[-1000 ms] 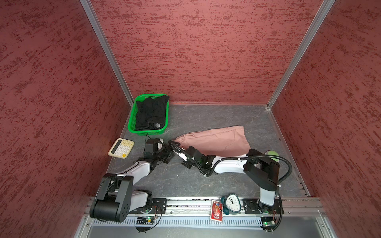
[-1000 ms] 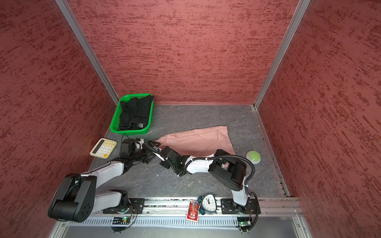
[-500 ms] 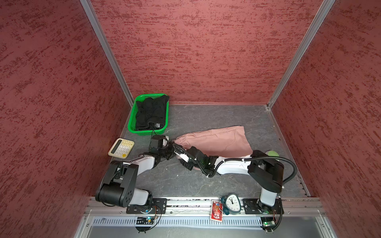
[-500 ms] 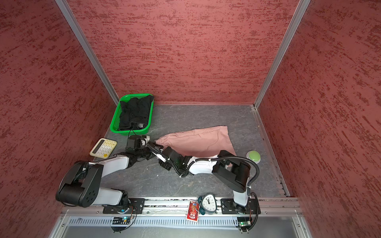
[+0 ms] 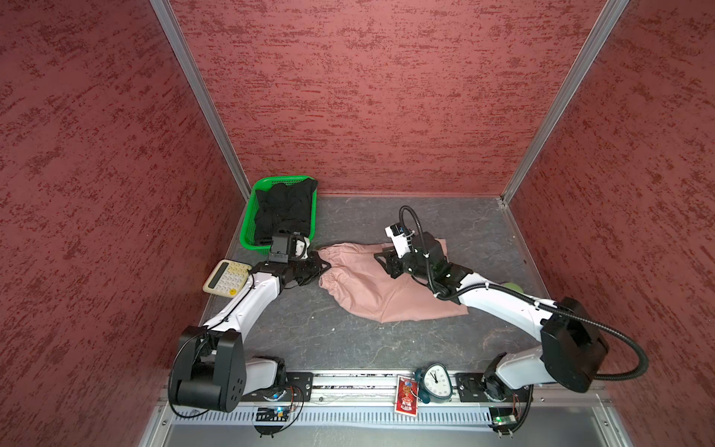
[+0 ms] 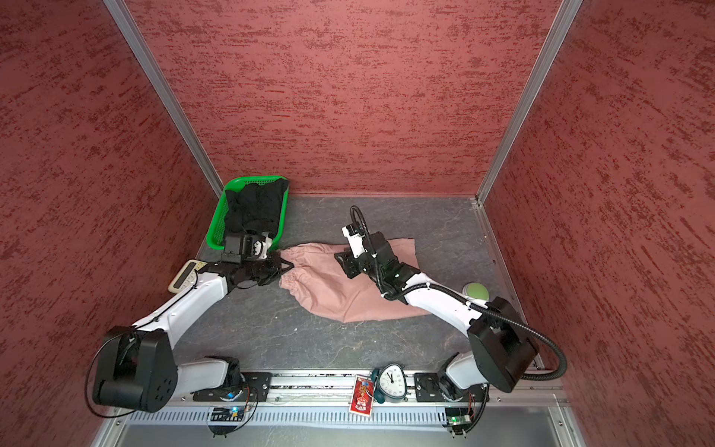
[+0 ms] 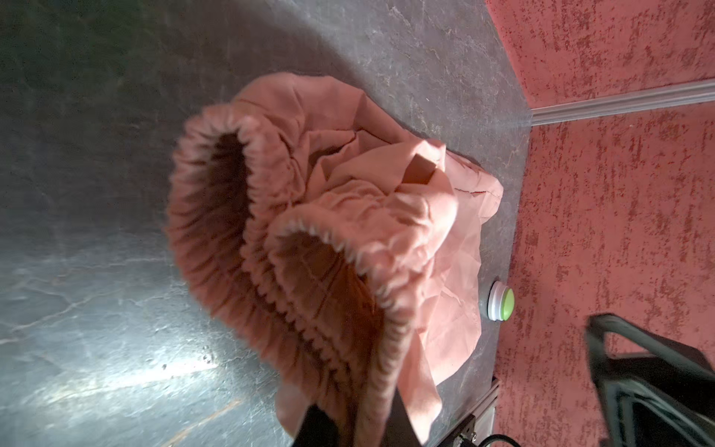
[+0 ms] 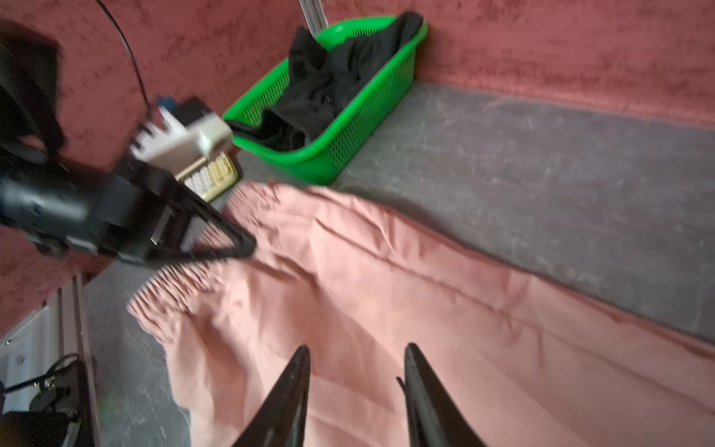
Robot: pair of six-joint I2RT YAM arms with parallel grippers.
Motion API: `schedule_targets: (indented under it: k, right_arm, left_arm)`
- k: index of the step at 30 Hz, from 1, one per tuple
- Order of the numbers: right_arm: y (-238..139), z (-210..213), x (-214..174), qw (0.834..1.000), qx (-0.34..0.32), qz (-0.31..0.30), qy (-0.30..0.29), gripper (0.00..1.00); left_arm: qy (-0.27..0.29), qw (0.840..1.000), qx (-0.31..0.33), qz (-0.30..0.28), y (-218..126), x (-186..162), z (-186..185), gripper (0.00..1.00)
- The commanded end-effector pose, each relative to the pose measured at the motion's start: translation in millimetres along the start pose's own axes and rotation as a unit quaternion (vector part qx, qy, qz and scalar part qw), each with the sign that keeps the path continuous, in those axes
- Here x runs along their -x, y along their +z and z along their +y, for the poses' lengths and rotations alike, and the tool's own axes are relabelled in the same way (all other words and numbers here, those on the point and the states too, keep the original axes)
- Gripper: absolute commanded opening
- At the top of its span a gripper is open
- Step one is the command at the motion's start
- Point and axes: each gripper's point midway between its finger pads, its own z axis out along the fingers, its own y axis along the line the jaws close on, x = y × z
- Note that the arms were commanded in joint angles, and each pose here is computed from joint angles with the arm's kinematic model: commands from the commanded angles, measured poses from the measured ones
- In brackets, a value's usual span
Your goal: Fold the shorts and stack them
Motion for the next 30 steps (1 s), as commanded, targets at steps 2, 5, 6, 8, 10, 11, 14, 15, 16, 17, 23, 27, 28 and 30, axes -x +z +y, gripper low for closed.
schedule_targets:
  k: [2, 5, 6, 8, 10, 11, 14, 15, 16, 17, 23, 27, 28, 30]
  right_arm:
    - [21.0, 22.2, -67.9, 0.987, 0.09, 0.121, 0.059, 0.21]
    - [37.8, 37.5, -91.9, 0.975, 0.128, 0.168, 0.066, 0.15]
    - [43.2, 40.8, -99.0, 0.972, 0.135, 0.182, 0.067, 0.13]
    - [56.2, 43.3, -112.4, 0.966, 0.137, 0.207, 0.077, 0.12]
    - [68.9, 46.6, -122.1, 0.961, 0.143, 0.218, 0.09, 0.11]
    - [75.3, 49.4, -127.2, 0.959, 0.148, 0.223, 0.097, 0.11]
    - [91.0, 59.4, -134.7, 0.956, 0.153, 0.23, 0.103, 0.12]
    - [94.1, 60.7, -134.5, 0.956, 0.15, 0.23, 0.1, 0.13]
    - [96.0, 60.5, -132.6, 0.959, 0.142, 0.227, 0.096, 0.15]
    - [94.9, 59.7, -126.8, 0.962, 0.136, 0.219, 0.091, 0.17]
    - [67.8, 12.3, -50.8, 0.99, 0.056, 0.11, 0.072, 0.23]
    - [69.4, -18.5, -30.4, 0.994, 0.019, 0.092, 0.059, 0.18]
    - [72.6, -22.3, -24.6, 0.995, 0.02, 0.083, 0.06, 0.16]
    - [81.5, -28.8, -14.8, 0.995, 0.021, 0.068, 0.063, 0.13]
  left_arm:
    - [0.043, 0.998, 0.041, 0.015, -14.9, 5.6, 0.1, 0.01]
    - [0.056, 0.997, 0.043, 0.018, -16.2, 13.5, -7.2, 0.01]
    - [0.059, 0.997, 0.045, 0.019, -16.8, 15.6, -8.6, 0.01]
    - [0.063, 0.997, 0.047, 0.018, -19.0, 21.3, -13.1, 0.01]
    - [0.071, 0.996, 0.046, 0.019, -21.7, 25.2, -19.0, 0.0]
    - [0.073, 0.996, 0.048, 0.019, -22.9, 26.8, -20.7, 0.01]
    - [0.08, 0.995, 0.051, 0.015, -27.9, 30.8, -26.0, 0.01]
    - [0.081, 0.995, 0.054, 0.016, -28.9, 31.2, -26.1, 0.01]
    - [0.084, 0.995, 0.059, 0.017, -30.3, 32.9, -25.8, 0.01]
    - [0.088, 0.994, 0.068, 0.019, -32.0, 34.4, -24.1, 0.01]
    - [0.112, 0.989, 0.093, 0.017, -40.6, 48.9, -23.5, 0.01]
    - [0.119, 0.989, 0.09, 0.016, -39.2, 54.0, -27.0, 0.01]
    - [0.121, 0.989, 0.088, 0.017, -38.1, 54.8, -28.3, 0.01]
    - [0.124, 0.988, 0.085, 0.018, -36.4, 56.2, -30.0, 0.01]
